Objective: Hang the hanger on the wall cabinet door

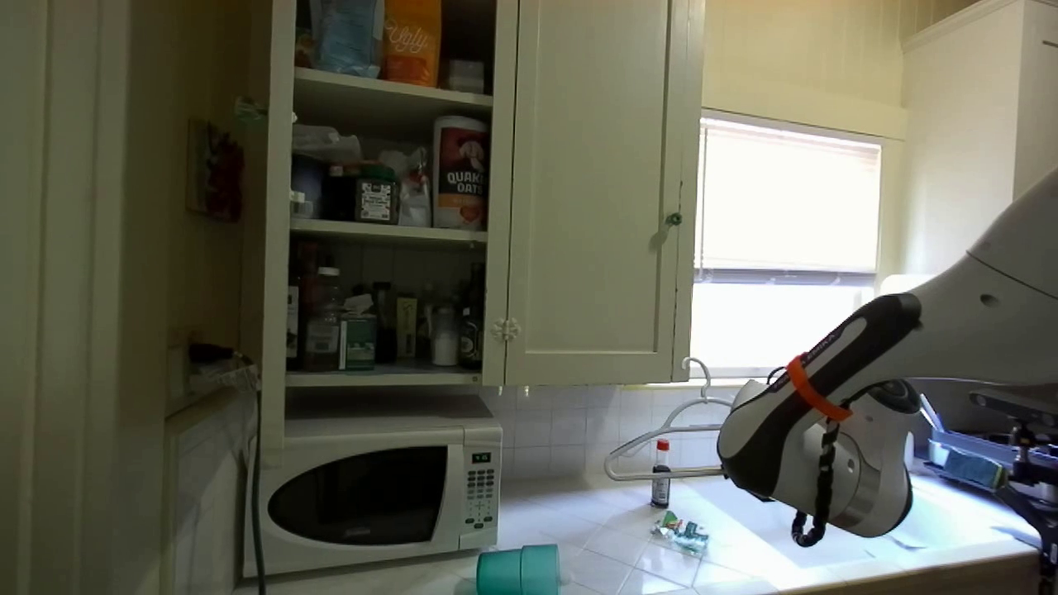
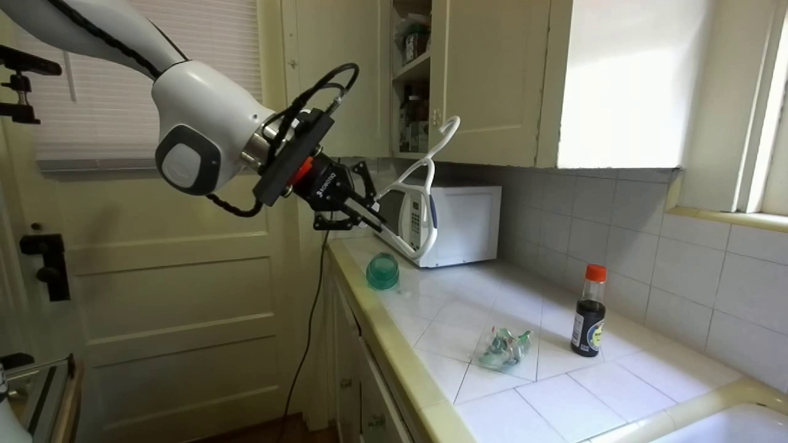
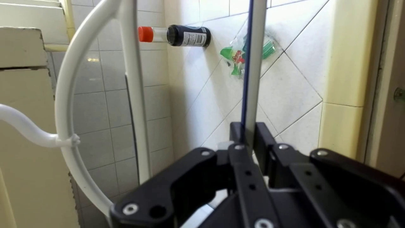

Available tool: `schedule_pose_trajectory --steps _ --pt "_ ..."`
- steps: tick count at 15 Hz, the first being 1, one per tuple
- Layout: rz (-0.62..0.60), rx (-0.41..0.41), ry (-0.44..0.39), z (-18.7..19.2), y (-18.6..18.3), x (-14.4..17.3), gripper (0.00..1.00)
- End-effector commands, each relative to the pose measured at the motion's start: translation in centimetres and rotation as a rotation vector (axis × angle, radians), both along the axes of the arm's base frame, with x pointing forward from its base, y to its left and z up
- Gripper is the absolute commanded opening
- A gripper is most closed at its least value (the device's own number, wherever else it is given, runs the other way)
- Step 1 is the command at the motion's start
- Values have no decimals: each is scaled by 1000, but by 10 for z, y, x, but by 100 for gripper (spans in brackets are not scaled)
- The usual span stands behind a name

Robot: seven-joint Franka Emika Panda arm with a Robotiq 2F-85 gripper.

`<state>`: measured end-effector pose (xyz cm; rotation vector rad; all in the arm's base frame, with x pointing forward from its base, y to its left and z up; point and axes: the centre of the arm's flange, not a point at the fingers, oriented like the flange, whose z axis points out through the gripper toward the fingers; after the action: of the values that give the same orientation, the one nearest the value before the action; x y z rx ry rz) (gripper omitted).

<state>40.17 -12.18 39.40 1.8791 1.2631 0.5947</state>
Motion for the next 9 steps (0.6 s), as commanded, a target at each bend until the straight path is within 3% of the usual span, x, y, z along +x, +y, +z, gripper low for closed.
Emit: schedule_pose_trajectory --steps 1,7,9 --pt "-25 -12 -58 13 0 0 3" --pt "-131 -68 -398 122 -21 -6 3" --pt "-196 -53 -496 158 -28 -4 3"
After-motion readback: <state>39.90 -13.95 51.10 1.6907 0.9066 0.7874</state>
